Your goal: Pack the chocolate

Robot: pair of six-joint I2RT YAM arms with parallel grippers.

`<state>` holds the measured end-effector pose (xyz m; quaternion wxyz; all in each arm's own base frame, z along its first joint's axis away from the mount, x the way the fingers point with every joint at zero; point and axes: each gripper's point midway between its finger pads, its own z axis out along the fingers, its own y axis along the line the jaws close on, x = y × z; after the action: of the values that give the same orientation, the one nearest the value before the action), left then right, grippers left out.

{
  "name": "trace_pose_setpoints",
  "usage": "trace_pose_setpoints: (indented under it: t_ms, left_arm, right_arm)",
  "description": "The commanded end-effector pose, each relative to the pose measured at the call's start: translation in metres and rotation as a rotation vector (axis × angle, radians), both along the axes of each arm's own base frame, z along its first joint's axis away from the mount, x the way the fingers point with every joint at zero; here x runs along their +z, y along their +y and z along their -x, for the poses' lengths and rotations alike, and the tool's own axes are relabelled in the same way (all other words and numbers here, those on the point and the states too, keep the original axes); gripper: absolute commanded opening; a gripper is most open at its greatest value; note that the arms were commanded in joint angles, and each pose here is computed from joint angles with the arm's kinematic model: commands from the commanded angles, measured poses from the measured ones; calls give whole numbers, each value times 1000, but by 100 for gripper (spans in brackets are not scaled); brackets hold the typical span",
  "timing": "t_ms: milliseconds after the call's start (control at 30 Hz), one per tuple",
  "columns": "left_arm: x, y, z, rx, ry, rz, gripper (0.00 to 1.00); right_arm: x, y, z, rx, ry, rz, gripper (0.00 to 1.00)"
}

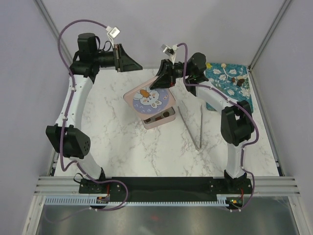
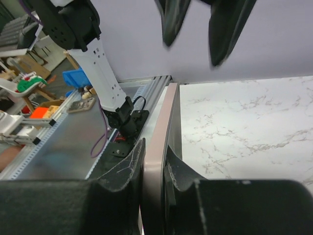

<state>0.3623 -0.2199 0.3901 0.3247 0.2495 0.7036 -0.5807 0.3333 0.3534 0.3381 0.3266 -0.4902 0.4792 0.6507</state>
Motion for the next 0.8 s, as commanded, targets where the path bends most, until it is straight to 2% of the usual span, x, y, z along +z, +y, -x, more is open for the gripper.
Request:
trace_pose_setpoints:
  t_ms: [0,33,67,100,133,167,300,333,400,500,533,567,667,700,733,767]
  left_arm:
    - [60,41,-34,293,-61,58,43]
    - [71,51,-34,346,-60,72,46]
    - [72,75,-48,464,-63,65,48]
    - [71,86,-52,525,-56,55,54]
    - [75,94,-47,574,-87,37,56]
    - [57,106,-56,653,-56,3,56]
    - [2,118,-45,738,16,-86,57]
    - [-8,118,-42,743,32,-95,57]
    - [-40,108,-29,721,79,-118,57]
    - [-83,96,-9,686,171,-152,57]
    - [-87,94,-15,682,130,-111,57]
    - [-87,80,-2,580,135,-66,58]
    - [-100,60,10,475,130,-20,60]
    - [-107,58,9,464,137,-27,61]
    - [-112,56,8,451,133,-35,62]
    - [-113,50,10,415,119,-24,63]
  right_arm:
    - [16,0,-14,-48,101,-5,0]
    - [16,-1,-20,-64,122,-4,0]
    - [18,-3,-24,-83,136,-10,0]
    - [21,-9,-33,-115,149,-19,0]
    - [24,-12,-42,-151,180,-32,0]
    - [25,-14,-49,-178,201,-40,0]
    - [16,-37,-96,-350,335,-61,0]
    - [4,-40,-107,-388,411,-34,0]
    - [-13,-50,-124,-454,464,-13,0]
    - [-36,-54,-129,-479,567,34,0]
    - [-39,-55,-129,-479,584,39,0]
    - [-42,-55,-129,-475,616,44,0]
    - [-44,-53,-125,-423,642,18,0]
    - [-48,-53,-121,-395,746,18,0]
    - [-36,-54,-115,-362,674,-37,0]
    - [-34,-55,-112,-341,694,-53,0]
